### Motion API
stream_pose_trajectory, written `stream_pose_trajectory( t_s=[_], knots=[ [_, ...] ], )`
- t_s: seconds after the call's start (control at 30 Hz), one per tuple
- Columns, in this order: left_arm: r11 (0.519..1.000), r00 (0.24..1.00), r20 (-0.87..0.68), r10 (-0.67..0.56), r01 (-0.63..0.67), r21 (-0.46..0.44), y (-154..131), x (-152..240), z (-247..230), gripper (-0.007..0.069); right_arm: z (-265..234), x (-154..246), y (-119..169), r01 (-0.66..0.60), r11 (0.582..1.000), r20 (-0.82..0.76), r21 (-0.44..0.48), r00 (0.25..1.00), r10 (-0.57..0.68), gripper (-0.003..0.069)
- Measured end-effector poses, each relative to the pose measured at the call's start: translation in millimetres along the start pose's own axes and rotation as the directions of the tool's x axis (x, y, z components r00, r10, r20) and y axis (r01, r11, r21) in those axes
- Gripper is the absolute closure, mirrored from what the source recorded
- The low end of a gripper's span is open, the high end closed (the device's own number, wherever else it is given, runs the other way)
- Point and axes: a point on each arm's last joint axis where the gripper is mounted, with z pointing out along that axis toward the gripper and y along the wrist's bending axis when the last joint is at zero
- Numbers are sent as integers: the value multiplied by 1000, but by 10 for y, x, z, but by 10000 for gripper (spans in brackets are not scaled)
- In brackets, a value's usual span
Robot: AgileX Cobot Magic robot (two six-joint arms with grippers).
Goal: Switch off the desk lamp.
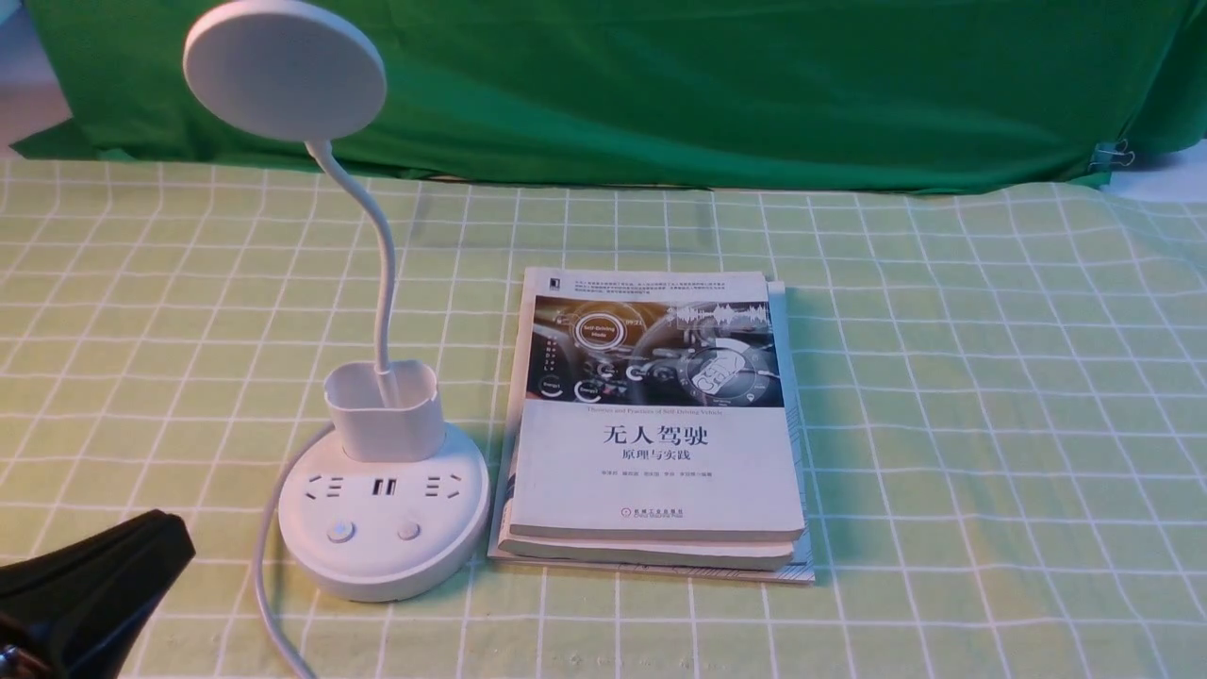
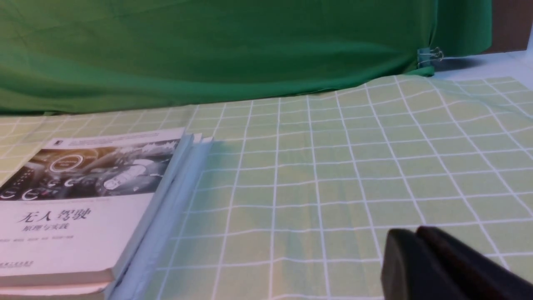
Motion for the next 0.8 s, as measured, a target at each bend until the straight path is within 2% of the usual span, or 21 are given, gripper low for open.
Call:
stream_pose_trajectory(
  t_s=[0.33,0.47,0.67,0.8],
  knots=[
    [998,998,-22,65,-65,-12,14,39,1,620,0,-1,0,0,1000,2,0,1000,0,630],
    [994,996,1,94,-94,-53,45,19,-6,620,0,0,0,0,1000,1,0,1000,0,630],
    [968,980,133,149,-118,-220,161,63,-74,620,0,0,0,1,1000,1,0,1000,-1,630],
    [949,975,178,131,-71,-307,226,250,-117,620,0,0,0,1,1000,1,0,1000,-1,630]
  ],
)
